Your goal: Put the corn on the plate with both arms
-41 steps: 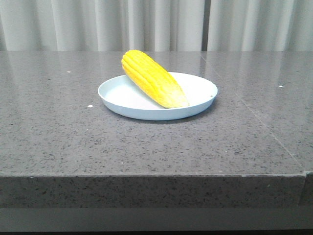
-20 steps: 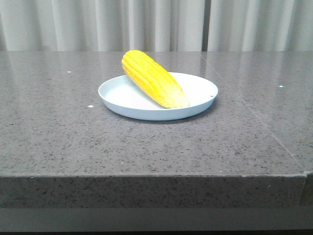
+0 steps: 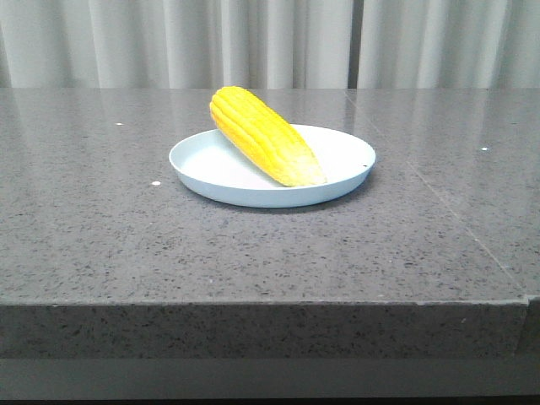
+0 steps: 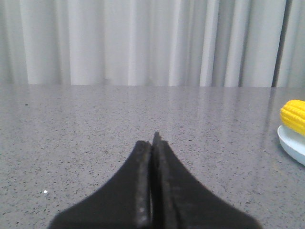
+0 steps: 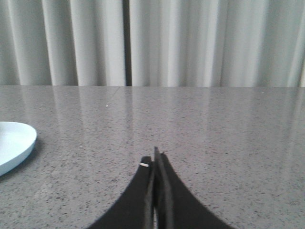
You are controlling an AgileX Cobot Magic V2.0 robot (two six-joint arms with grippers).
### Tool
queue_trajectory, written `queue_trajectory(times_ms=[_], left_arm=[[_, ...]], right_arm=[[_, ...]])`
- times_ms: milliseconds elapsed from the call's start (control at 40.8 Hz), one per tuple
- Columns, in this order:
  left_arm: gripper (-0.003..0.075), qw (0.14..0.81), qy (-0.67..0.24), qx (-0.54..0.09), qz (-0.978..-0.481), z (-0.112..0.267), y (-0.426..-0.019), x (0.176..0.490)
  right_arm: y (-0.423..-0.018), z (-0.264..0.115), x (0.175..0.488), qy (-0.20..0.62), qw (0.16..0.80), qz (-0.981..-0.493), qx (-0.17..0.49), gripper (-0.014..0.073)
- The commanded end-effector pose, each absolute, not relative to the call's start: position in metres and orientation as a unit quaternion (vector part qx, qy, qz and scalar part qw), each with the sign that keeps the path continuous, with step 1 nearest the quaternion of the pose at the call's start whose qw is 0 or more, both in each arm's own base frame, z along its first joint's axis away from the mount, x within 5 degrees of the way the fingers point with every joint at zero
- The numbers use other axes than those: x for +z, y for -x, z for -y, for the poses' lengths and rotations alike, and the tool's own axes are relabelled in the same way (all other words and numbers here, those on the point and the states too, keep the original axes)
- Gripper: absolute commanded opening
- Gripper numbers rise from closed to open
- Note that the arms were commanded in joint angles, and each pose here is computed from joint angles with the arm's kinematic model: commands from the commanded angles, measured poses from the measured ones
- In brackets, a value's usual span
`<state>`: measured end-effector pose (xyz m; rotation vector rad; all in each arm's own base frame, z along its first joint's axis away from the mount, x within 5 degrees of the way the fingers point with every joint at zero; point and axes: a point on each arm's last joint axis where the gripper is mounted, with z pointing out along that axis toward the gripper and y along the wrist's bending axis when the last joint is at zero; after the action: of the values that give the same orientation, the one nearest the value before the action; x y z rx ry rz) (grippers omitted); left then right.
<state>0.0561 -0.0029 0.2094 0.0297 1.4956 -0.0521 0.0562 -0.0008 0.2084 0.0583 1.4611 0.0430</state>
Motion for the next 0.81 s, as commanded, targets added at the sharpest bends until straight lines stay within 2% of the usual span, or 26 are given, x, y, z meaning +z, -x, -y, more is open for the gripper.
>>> queue_trajectory(times_ms=[0,784], left_arm=[[-0.0020,0.757,-0.012,-0.022,-0.653,0.0025,-0.0552,0.2098],[-0.0020,0.757,-0.012,-0.022,-0.653,0.0025,-0.0552,0.2098]], right_arm=[[-0.0518,0.0017,0.2244,-0.027,0.785,-0.619,0.011,-0.0070],[-0.0518,0.0015,0.2249,-0.019,0.787,-0.617,0.003,-0.0070]])
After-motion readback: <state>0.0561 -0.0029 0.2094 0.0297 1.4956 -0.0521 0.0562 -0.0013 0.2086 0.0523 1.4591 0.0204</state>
